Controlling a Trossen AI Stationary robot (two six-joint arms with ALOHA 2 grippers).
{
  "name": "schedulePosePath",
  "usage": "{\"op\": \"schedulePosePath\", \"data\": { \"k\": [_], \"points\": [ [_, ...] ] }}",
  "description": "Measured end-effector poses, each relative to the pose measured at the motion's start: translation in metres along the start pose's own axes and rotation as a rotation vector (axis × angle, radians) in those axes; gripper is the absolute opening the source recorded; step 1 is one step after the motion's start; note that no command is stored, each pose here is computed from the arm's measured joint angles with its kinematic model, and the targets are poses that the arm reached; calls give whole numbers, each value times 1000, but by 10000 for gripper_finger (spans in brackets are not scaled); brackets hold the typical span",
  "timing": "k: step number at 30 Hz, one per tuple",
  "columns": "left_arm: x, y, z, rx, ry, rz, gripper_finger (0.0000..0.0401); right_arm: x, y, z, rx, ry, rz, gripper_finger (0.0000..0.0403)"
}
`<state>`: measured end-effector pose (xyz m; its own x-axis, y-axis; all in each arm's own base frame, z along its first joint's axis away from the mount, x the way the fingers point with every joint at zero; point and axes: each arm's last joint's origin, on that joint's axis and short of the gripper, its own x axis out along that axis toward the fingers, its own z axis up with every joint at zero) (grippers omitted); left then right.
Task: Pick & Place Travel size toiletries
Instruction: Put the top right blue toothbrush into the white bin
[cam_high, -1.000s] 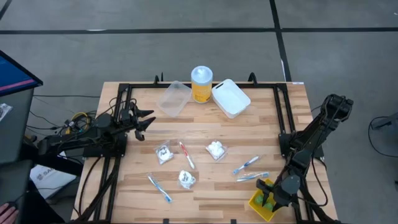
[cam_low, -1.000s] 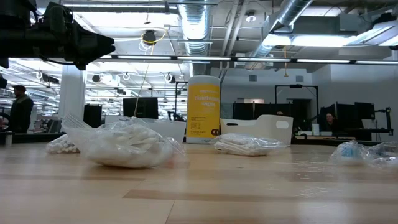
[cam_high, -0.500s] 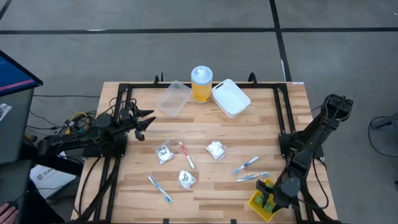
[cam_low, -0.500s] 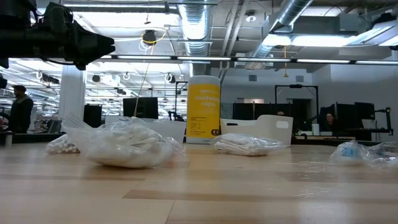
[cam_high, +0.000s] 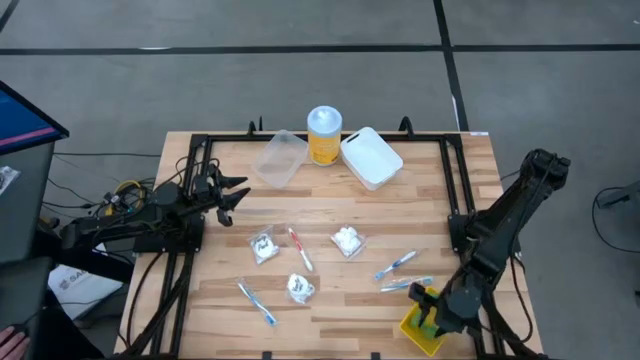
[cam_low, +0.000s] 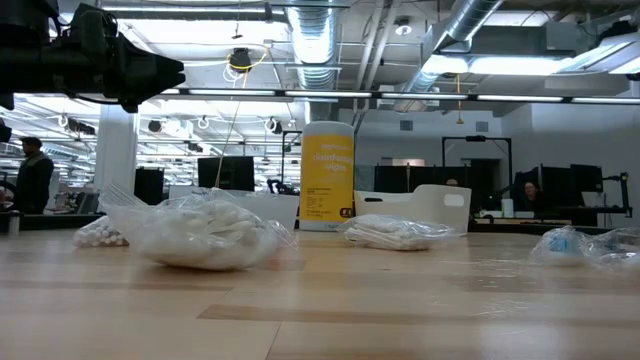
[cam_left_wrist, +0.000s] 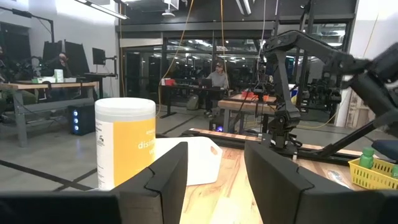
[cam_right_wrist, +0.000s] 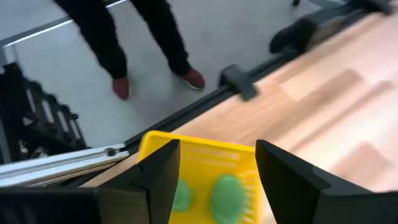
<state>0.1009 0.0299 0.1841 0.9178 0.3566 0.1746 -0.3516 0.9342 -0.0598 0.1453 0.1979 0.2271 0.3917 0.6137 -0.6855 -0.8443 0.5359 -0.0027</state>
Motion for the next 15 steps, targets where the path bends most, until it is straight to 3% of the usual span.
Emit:
{"op": "schedulePosePath", "data": {
  "k": [3,7,11,15],
  "points": [
    [0,0,0,0,0,-3,154,-21,-17,11,48,-16,-57,205],
    [0,0,0,0,-1,-3,154,-53,-47,23,132,-16,-266,211],
    [0,0,0,0,-1,-3,154,-82,-85,28,245,66,-451,221],
    [0,0,0,0,-1,-2,154,-89,-126,20,380,210,-523,225]
  ]
}}
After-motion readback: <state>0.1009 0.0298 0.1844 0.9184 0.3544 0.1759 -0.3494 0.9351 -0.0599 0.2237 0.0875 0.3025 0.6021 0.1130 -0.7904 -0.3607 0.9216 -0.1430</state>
